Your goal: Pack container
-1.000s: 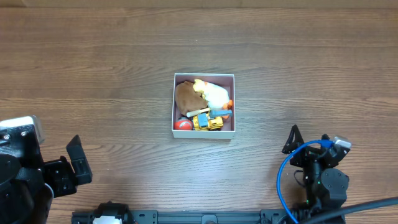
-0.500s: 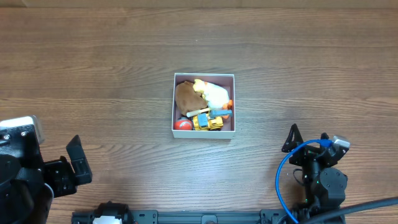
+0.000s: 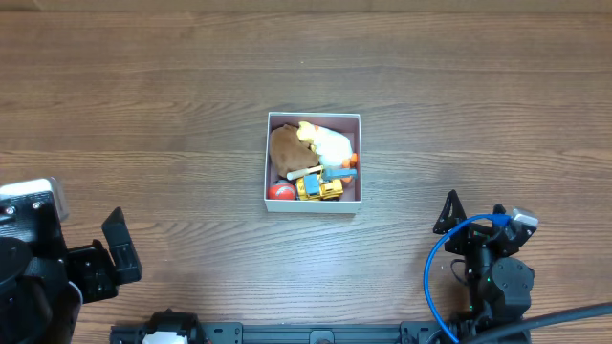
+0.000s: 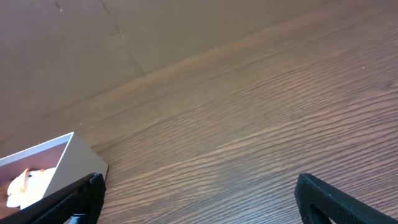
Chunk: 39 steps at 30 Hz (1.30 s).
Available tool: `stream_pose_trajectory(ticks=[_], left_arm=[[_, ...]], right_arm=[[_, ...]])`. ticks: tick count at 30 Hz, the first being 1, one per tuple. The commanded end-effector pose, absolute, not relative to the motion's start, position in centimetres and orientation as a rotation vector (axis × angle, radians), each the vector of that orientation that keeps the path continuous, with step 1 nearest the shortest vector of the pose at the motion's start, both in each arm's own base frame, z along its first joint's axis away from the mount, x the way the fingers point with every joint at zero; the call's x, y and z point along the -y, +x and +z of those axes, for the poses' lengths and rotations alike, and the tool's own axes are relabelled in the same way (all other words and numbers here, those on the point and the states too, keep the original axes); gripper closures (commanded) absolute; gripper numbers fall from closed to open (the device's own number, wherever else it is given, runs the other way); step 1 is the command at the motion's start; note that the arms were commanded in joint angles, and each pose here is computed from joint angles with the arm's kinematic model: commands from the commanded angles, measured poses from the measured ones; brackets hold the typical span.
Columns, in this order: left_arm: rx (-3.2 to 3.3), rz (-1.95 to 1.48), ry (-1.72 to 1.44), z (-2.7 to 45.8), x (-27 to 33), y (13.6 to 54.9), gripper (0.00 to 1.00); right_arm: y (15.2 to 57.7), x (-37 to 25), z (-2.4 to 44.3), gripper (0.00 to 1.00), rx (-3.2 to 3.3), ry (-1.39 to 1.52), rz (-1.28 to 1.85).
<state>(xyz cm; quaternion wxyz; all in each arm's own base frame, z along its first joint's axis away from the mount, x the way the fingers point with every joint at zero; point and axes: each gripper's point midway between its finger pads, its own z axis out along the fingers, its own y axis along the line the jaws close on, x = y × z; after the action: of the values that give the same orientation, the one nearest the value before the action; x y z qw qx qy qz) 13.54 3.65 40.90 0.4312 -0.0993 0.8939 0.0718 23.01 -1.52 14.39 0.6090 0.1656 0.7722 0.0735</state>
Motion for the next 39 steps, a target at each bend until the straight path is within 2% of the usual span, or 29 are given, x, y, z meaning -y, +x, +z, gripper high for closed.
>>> stream_pose_trajectory(ticks=[1, 10, 17, 24, 34, 39], left_arm=[[-2.22, 0.188, -0.277, 41.1, -3.9, 13.6, 0.0], [-2.203, 0.242, -0.274, 41.2, -4.6, 14.2, 0.0], [-2.011, 0.117, -0.257, 40.5, -3.3, 20.0, 0.0], [-1.921, 0.059, -0.233, 33.3, -2.7, 23.7, 0.0], [-1.835, 0.059, -0.245, 22.8, -3.0, 23.2, 0.0], [-1.772, 0.054, -0.25, 19.0, -3.1, 22.5, 0.0]], right_arm=[[23.0, 1.7, 14.5, 0.0, -1.77, 0.386, 0.162], [23.0, 1.7, 14.5, 0.0, -1.77, 0.385, 0.162], [23.0, 1.7, 14.5, 0.0, -1.77, 0.385, 0.162], [23.0, 1.7, 14.5, 0.0, -1.77, 0.386, 0.162], [23.0, 1.7, 14.5, 0.0, -1.77, 0.385, 0.162], [23.0, 1.7, 14.5, 0.0, -1.77, 0.386, 0.162]])
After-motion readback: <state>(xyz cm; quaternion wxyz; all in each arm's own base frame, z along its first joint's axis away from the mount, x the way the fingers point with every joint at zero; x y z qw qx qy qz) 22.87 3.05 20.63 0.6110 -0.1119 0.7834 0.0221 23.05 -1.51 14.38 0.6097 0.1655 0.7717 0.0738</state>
